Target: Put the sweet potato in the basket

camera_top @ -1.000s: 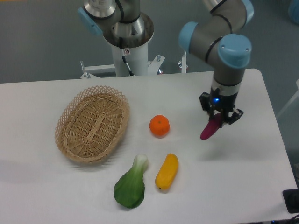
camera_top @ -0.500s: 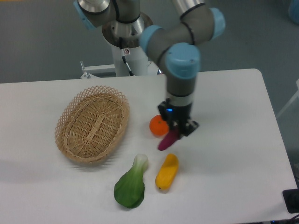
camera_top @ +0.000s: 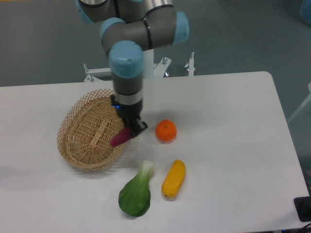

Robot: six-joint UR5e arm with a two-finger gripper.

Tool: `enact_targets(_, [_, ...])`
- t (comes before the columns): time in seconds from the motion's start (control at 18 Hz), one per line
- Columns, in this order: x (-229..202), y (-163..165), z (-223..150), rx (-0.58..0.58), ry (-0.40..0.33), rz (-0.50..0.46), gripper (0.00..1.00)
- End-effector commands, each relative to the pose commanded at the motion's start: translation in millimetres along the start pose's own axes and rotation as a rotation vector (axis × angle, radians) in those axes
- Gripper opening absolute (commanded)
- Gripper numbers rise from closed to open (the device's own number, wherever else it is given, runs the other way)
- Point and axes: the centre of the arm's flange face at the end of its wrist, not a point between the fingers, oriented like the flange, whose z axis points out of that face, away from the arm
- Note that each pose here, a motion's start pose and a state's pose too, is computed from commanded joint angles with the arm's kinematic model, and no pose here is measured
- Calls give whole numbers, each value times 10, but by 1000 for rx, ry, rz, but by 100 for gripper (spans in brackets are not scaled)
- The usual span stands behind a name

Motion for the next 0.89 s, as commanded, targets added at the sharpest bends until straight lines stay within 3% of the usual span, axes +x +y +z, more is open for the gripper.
enact_targets(0.11, [89,-93,48,-2,11,24,24])
enact_targets(0.22, [148,-160,104,-3,23,39,44])
enact_targets(0.39, [200,-233,155,-8,30,56,100])
enact_targets(0.72, [119,-260,26,-12,-9,61,100])
enact_targets(0.89, [-205,16,-82,-73,-66,12,100])
